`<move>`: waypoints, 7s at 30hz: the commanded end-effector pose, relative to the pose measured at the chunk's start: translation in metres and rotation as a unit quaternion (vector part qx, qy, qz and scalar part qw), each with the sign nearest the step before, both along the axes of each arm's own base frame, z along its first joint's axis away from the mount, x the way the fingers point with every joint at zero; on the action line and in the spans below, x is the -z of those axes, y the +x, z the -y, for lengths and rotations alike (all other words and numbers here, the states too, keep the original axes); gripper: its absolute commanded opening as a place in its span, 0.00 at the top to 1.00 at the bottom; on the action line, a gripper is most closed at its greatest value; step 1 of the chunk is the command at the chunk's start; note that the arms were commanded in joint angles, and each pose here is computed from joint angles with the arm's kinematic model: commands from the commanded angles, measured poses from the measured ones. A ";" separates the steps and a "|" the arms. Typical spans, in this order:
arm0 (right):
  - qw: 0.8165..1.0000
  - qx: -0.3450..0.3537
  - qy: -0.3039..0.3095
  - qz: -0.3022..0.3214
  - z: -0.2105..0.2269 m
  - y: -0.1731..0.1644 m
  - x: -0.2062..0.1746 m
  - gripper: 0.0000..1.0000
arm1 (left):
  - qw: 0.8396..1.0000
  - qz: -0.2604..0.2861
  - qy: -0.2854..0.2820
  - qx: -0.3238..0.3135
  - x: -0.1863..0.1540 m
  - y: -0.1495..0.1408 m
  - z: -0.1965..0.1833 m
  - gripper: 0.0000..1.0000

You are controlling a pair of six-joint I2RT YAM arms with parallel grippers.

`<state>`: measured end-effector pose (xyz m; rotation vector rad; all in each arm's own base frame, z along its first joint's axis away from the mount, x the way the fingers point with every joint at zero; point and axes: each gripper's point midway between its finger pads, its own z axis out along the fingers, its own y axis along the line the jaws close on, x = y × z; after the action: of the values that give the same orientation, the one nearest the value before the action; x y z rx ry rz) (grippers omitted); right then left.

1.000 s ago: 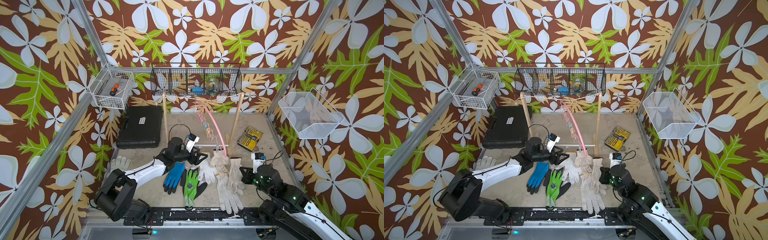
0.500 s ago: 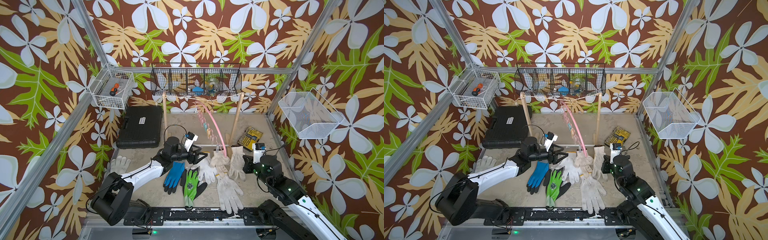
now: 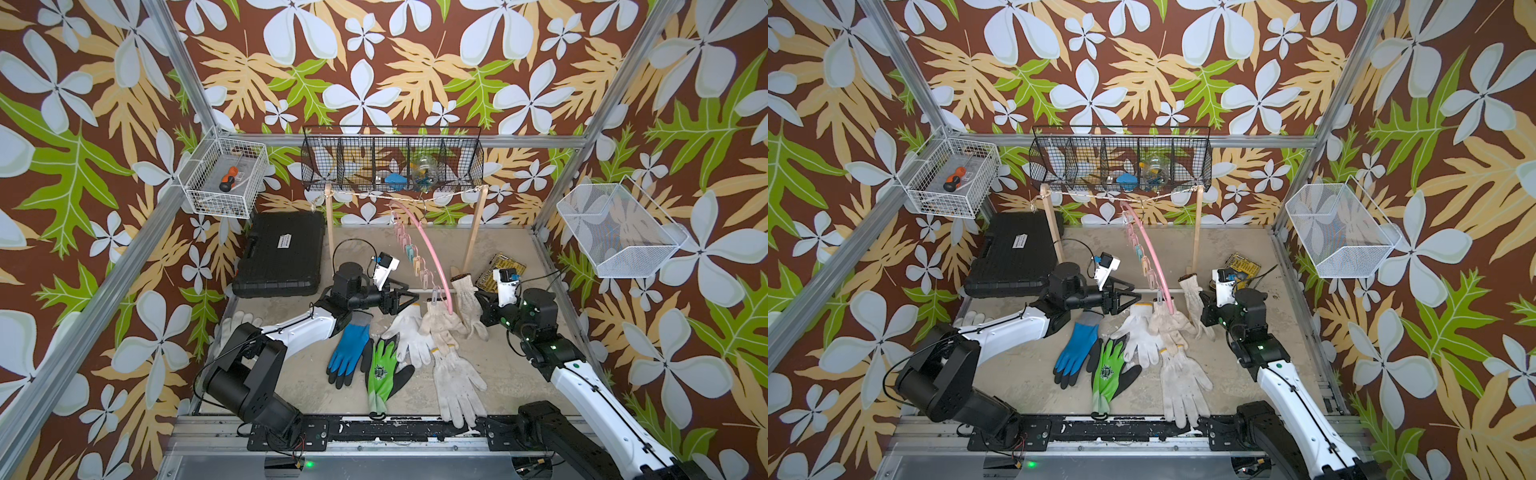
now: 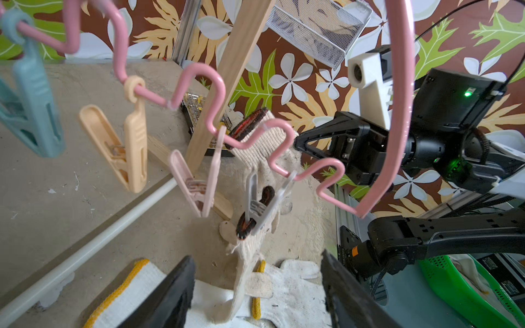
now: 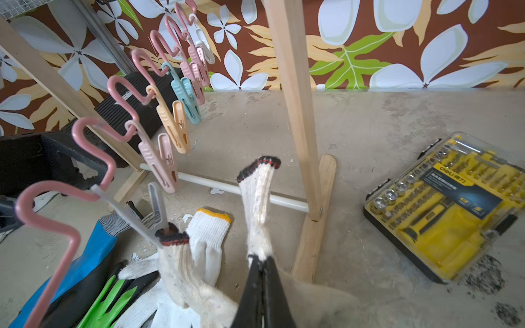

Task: Clip the gloves onto a hanger to dry
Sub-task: Open the clamp at the hanger, then place the glove at the center of the board.

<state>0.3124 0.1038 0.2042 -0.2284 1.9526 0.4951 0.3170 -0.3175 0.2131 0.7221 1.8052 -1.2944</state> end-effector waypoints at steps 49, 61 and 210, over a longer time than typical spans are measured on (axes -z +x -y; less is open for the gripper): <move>0.963 -0.238 0.125 -0.009 -0.069 -0.003 0.026 1.00 | 0.996 0.060 0.006 0.061 0.006 0.048 0.048 0.54; 0.961 -0.246 0.130 -0.014 -0.071 -0.003 0.027 1.00 | 0.997 0.054 0.007 0.062 0.010 0.049 0.048 0.59; 0.954 -0.245 0.163 -0.058 -0.077 0.007 0.044 1.00 | 0.990 0.038 -0.037 0.132 -0.005 0.044 0.047 1.00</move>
<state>0.3217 0.1829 0.1748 -0.4796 1.8230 1.2069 0.3591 -0.3653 0.2038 0.9764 1.6776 -1.4842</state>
